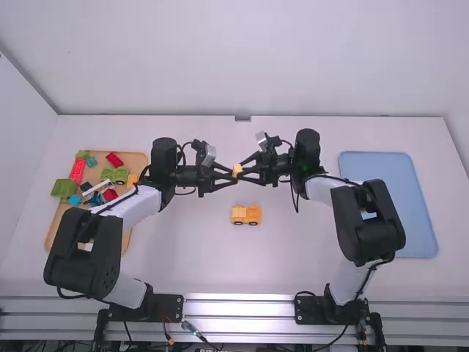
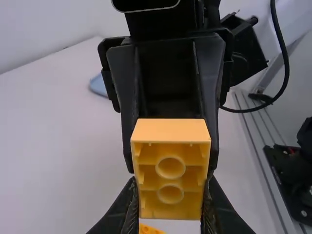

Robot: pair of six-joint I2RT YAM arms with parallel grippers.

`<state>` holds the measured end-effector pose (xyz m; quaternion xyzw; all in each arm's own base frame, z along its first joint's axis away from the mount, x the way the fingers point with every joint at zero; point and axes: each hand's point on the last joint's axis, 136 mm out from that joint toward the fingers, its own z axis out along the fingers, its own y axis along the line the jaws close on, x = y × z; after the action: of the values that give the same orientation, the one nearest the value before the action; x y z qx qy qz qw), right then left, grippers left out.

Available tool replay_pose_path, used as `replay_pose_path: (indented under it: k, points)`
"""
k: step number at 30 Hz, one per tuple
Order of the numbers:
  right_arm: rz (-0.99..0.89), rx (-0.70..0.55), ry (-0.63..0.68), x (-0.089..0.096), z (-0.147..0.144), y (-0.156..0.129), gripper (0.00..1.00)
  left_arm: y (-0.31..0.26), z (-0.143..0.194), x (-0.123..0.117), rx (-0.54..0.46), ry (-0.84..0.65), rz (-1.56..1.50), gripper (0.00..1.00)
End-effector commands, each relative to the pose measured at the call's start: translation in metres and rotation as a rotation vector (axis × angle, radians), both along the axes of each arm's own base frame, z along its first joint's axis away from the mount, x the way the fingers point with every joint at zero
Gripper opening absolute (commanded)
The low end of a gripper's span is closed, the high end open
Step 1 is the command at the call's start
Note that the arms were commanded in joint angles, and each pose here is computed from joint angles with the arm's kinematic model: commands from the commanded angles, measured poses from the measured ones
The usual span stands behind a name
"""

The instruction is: Assemble lego blocks to make yellow taxi

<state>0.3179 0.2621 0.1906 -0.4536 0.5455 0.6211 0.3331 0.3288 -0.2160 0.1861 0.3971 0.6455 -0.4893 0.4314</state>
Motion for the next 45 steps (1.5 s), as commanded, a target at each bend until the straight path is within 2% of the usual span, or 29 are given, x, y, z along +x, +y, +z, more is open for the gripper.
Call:
replay_pose_path:
  k: [1, 4, 6, 7, 8, 9, 10, 12, 16, 18, 21, 24, 25, 26, 28, 29, 31, 32, 33, 34, 35, 36, 38, 41, 42, 45]
  points:
    - [-0.005, 0.003, -0.013, 0.005, 0.005, 0.002, 0.27, -0.004, -0.001, -0.007, -0.011, 0.001, -0.04, 0.02]
    - [-0.003, 0.006, -0.027, 0.005, 0.004, 0.003, 0.22, -0.006, -0.001, -0.008, -0.008, 0.004, -0.042, 0.02]
    - [-0.003, 0.006, -0.029, 0.005, 0.004, 0.003, 0.19, -0.006, -0.001, -0.008, -0.008, 0.001, -0.043, 0.14]
    - [-0.003, 0.006, -0.029, 0.005, 0.004, 0.003, 0.19, -0.006, -0.001, -0.008, -0.008, 0.001, -0.043, 0.25]
    - [-0.003, 0.006, -0.029, 0.005, 0.004, 0.003, 0.17, -0.006, 0.0, -0.008, -0.009, -0.006, -0.043, 0.45]
    - [-0.003, 0.007, -0.03, 0.005, 0.005, 0.003, 0.17, -0.006, 0.0, -0.008, -0.01, -0.007, -0.043, 0.47]
    - [-0.004, 0.007, -0.031, 0.005, 0.004, 0.003, 0.16, -0.006, 0.0, -0.007, -0.008, -0.008, -0.04, 0.72]
    - [-0.008, 0.01, -0.041, 0.006, 0.006, 0.002, 0.14, -0.004, -0.004, 0.001, 0.013, -0.005, 0.006, 0.99]
    - [-0.055, 0.006, -0.044, 0.014, 0.005, 0.004, 0.14, -0.001, -0.009, 0.011, 0.042, -0.008, 0.067, 0.99]
    - [-0.128, -0.003, -0.038, 0.027, 0.004, 0.0, 0.13, 0.003, -0.015, 0.02, 0.073, 0.001, 0.127, 0.99]
    - [-0.253, -0.027, -0.006, 0.051, -0.003, -0.011, 0.07, 0.014, -0.026, 0.031, 0.113, 0.034, 0.206, 0.99]
    - [-0.553, -0.152, 0.063, 0.099, -0.036, -0.037, 0.01, 0.023, -0.034, 0.04, 0.148, 0.062, 0.28, 0.99]
    - [-0.553, -0.152, 0.063, 0.099, -0.036, -0.037, 0.01, 0.023, -0.034, 0.04, 0.148, 0.062, 0.28, 0.99]
    - [-0.671, -0.236, 0.079, 0.113, -0.052, -0.052, 0.01, 0.025, -0.036, 0.044, 0.158, 0.074, 0.309, 0.99]
    - [-0.784, -0.37, 0.083, 0.12, -0.069, -0.069, 0.01, 0.031, -0.039, 0.05, 0.176, 0.072, 0.348, 0.99]
    - [-0.807, -0.422, 0.076, 0.12, -0.073, -0.074, 0.01, 0.032, -0.04, 0.051, 0.181, 0.071, 0.36, 0.99]
    - [-0.845, -0.643, 0.038, 0.113, -0.083, -0.09, 0.0, 0.036, -0.041, 0.055, 0.2, 0.047, 0.379, 0.99]
    - [-0.845, -0.7, 0.028, 0.11, -0.086, -0.094, 0.0, 0.036, -0.041, 0.055, 0.205, 0.033, 0.374, 0.99]
    - [-0.838, -0.816, 0.003, 0.104, -0.091, -0.103, 0.0, 0.035, -0.041, 0.055, 0.213, 0.014, 0.368, 0.99]
    - [-0.805, -1.001, -0.023, 0.091, -0.097, -0.116, 0.0, 0.038, -0.04, 0.057, 0.226, -0.012, 0.37, 0.99]
    - [-0.805, -1.001, -0.023, 0.091, -0.097, -0.116, 0.0, 0.038, -0.04, 0.057, 0.226, -0.012, 0.37, 0.99]
    - [-0.76, -1.138, -0.036, 0.077, -0.101, -0.126, 0.0, 0.041, -0.037, 0.061, 0.228, -0.008, 0.381, 0.99]
    - [-0.643, -1.325, -0.073, 0.051, -0.104, -0.136, 0.0, 0.048, -0.031, 0.067, 0.233, 0.009, 0.396, 0.99]
    - [-0.492, -1.438, -0.15, 0.028, -0.108, -0.139, 0.0, 0.053, -0.027, 0.07, 0.276, -0.008, 0.377, 0.99]
    - [-0.401, -1.468, -0.185, 0.015, -0.113, -0.138, 0.0, 0.055, -0.028, 0.068, 0.33, -0.04, 0.344, 0.99]
    - [-0.301, -1.48, -0.221, 0.002, -0.119, -0.137, 0.0, 0.057, -0.029, 0.063, 0.388, -0.072, 0.296, 0.99]
